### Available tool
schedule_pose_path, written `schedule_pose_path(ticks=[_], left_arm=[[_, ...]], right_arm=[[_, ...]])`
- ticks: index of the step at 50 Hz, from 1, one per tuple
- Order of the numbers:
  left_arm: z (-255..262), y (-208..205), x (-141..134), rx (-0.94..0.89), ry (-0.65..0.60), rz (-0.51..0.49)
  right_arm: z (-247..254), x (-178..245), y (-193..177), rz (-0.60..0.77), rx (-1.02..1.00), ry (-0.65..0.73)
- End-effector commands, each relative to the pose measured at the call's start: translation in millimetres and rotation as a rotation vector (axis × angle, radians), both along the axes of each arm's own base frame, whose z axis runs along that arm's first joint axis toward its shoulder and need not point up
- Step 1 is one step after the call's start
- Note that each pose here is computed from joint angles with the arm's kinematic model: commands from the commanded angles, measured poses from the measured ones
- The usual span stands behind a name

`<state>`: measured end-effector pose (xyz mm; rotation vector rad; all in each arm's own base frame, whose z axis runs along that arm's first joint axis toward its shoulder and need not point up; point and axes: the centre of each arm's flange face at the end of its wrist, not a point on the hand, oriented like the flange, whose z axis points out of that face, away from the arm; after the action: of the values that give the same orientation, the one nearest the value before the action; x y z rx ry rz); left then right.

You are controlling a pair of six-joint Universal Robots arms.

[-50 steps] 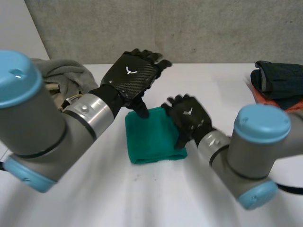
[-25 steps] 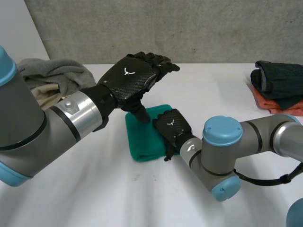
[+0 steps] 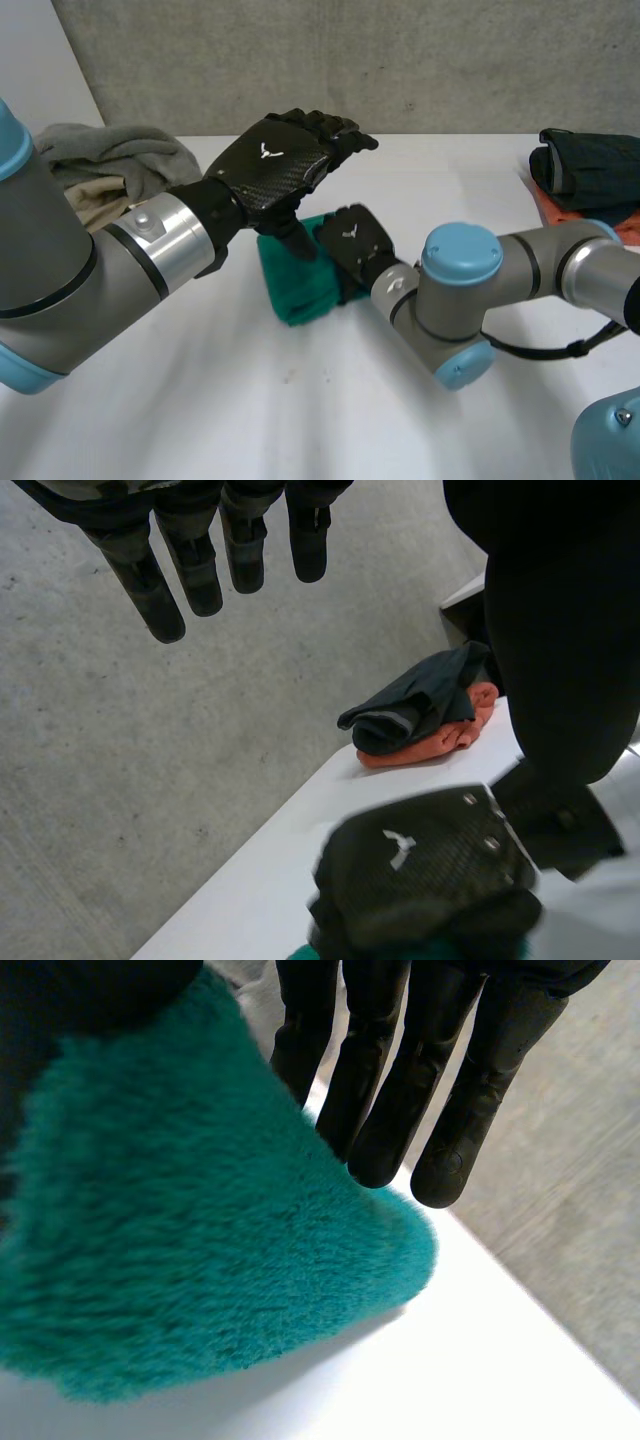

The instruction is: Fold the laundry.

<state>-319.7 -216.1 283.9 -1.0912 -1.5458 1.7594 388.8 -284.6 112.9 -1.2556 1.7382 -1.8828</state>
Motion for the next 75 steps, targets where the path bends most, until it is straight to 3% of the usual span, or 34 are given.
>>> schedule_pose_path(ticks=[1, 4, 13, 26, 34, 46, 75], left_arm=[[6, -7, 5, -0.016, 0.010, 0.022], [10, -9, 9, -0.027, 0.017, 0.036], [10, -14, 13, -0.024, 0.015, 0.052], [7, -14, 13, -0.015, 0.012, 0.051], [5, -15, 13, -0.009, 0.009, 0.052], [3, -16, 13, -0.005, 0.007, 0.052], [0, -22, 16, 0.003, 0.003, 0.068]], right_arm=[[42, -15, -50, -0.079, -0.121, -0.072], [57, -29, -72, -0.104, -0.151, -0.084], [23, -34, -60, -0.063, -0.025, -0.008], [14, -37, -58, 0.046, -0.095, 0.078], [6, -50, -66, 0.067, -0.154, 0.161], [16, -71, -80, 0.025, -0.147, 0.173], [-12, -30, -88, 0.102, -0.193, 0.137]])
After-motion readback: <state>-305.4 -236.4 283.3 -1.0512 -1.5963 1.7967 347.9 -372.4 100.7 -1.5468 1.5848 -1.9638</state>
